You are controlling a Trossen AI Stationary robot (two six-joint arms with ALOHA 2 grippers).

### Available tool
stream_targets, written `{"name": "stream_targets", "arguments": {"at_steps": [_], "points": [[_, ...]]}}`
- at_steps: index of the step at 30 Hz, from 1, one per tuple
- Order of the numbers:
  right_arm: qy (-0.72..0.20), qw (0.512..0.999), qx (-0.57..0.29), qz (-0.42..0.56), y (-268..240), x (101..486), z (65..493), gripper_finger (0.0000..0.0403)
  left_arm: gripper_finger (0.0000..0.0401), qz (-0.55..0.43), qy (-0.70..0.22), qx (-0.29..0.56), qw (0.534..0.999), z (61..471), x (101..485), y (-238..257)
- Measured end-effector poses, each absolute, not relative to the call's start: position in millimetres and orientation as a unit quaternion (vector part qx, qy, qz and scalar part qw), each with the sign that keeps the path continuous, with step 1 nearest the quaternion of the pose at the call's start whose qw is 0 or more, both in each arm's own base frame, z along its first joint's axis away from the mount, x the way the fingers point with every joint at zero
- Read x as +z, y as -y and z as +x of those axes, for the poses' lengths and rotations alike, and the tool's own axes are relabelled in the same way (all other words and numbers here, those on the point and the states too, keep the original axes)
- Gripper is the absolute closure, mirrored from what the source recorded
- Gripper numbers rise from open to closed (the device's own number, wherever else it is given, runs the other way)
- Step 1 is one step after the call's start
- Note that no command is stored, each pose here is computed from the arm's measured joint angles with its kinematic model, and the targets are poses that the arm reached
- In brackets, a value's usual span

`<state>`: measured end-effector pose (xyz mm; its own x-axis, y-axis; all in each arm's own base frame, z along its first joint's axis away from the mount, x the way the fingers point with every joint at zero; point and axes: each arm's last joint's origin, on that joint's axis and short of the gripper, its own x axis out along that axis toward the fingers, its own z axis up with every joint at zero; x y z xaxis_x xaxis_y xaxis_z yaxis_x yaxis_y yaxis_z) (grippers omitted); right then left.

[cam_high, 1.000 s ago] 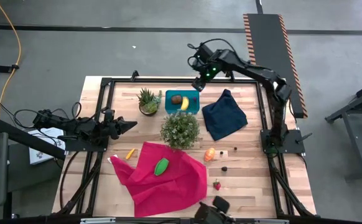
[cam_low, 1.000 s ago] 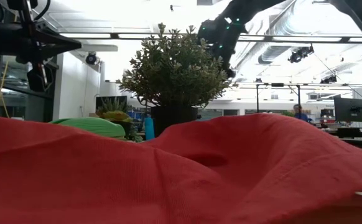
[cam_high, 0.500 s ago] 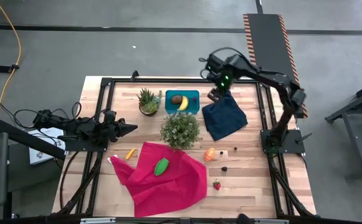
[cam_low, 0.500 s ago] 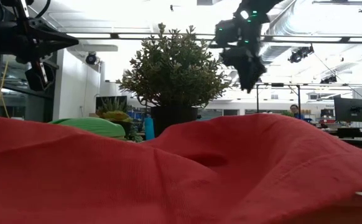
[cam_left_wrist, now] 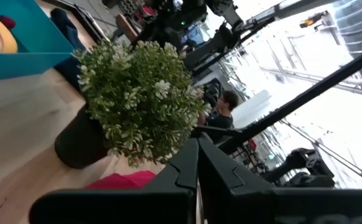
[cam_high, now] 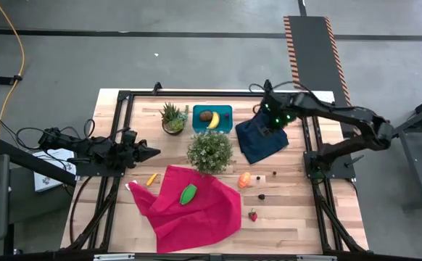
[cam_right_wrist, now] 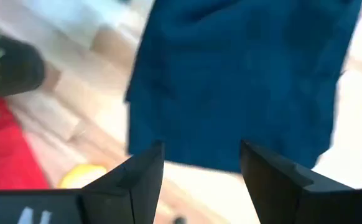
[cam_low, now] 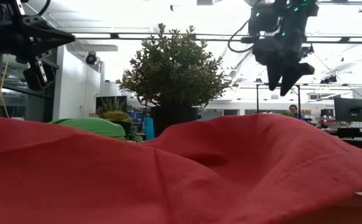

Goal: Pick and placing Produce into tupperware
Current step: Put the green corn into the blue bin

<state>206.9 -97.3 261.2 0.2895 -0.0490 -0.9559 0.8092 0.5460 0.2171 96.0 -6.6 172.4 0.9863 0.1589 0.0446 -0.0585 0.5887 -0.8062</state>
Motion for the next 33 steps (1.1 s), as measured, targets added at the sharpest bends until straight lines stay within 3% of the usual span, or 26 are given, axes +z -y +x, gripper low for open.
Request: {"name": "stream_targets", "arguments": {"at_steps": [10,15,20,28,33], "points": [[-0.509,0.718,-0.270,0.390,46,253,220,0.0204,0.0386,-0.459,0.038,0.004,0.888,96,175,10],[-0.519,0.713,-0.279,0.379,31,252,220,0.0204,0.0345,-0.467,0.008,-0.039,0.883,93,199,12],[-0.525,0.706,-0.297,0.372,22,251,219,0.0204,0.0343,-0.421,-0.044,-0.032,0.905,97,231,14],[-0.525,0.709,-0.302,0.361,15,251,219,0.0204,0.0347,-0.349,-0.169,-0.031,0.921,136,273,23],[-0.527,0.710,-0.319,0.341,14,250,217,0.0204,0.0347,-0.327,-0.241,-0.026,0.913,168,280,30]]}}
